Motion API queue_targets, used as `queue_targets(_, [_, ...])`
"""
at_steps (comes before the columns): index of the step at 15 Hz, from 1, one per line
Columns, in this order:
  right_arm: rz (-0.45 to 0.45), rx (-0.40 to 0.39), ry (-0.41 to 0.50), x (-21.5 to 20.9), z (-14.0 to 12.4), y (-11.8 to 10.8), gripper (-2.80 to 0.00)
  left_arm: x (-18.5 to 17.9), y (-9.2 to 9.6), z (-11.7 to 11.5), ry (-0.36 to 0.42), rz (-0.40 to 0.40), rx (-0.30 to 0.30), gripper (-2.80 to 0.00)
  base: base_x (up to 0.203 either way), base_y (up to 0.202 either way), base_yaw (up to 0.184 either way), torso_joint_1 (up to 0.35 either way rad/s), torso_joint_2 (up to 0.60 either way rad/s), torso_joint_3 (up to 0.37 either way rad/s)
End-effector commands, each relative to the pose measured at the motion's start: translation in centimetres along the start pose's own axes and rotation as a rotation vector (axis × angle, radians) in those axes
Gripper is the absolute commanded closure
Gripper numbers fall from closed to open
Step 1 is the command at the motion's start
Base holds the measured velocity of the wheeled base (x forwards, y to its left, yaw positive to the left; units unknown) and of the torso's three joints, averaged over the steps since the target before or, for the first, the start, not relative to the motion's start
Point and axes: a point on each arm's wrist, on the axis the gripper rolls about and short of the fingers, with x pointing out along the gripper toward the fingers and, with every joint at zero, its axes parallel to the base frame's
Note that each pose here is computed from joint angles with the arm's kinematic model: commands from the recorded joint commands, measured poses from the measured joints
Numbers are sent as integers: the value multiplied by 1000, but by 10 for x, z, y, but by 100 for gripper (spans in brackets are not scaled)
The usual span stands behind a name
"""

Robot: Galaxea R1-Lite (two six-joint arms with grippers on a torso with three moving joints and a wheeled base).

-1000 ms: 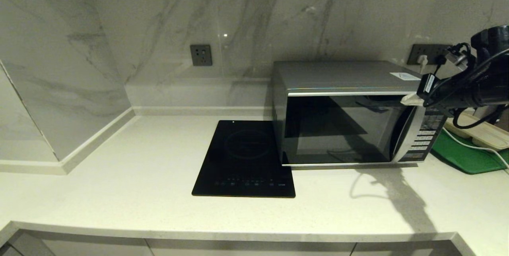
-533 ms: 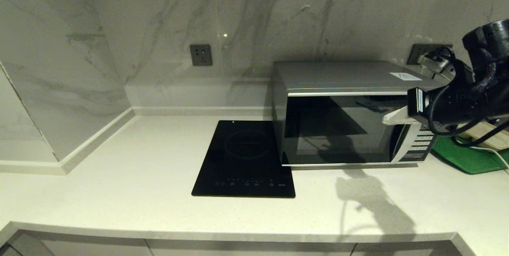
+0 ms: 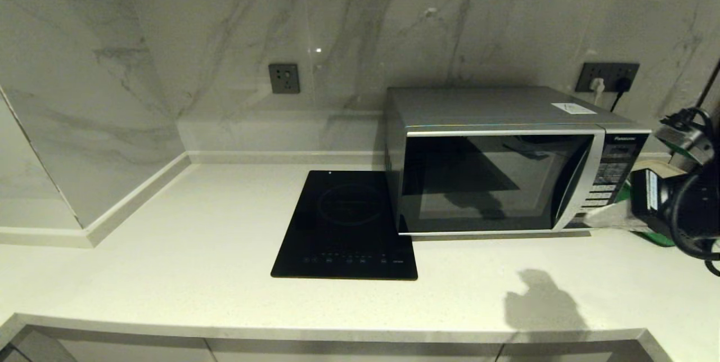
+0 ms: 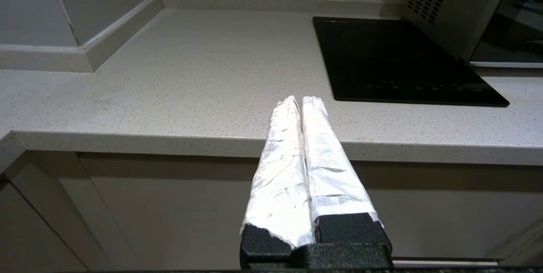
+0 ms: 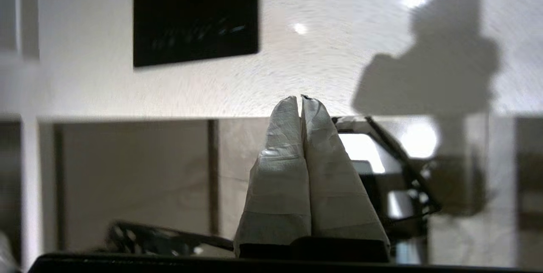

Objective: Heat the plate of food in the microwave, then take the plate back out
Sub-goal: Open the microwave oven

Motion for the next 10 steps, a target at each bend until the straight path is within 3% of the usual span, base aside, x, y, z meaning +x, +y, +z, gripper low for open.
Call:
queue_targets(1, [-49, 195, -55, -13, 4, -38, 0, 0, 0, 0, 0, 0, 0, 0, 0, 0, 0, 0, 0, 0])
queue_targets(4, [-32, 498, -29, 2, 29, -111, 0, 0, 0, 0, 0, 0, 0, 0, 0, 0, 0, 0, 0, 0])
queue_targets(6, [-31, 641, 29, 25, 40, -161, 0, 0, 0, 0, 0, 0, 0, 0, 0, 0, 0, 0, 0, 0])
queue_targets(8, [-32, 699, 59, 43, 48, -201, 0, 0, 0, 0, -1, 0, -1, 0, 0, 0, 0, 0, 0, 0])
queue_targets(10, [-24, 669, 58, 53, 59, -224, 0, 0, 0, 0, 0, 0, 0, 0, 0, 0, 0, 0, 0, 0])
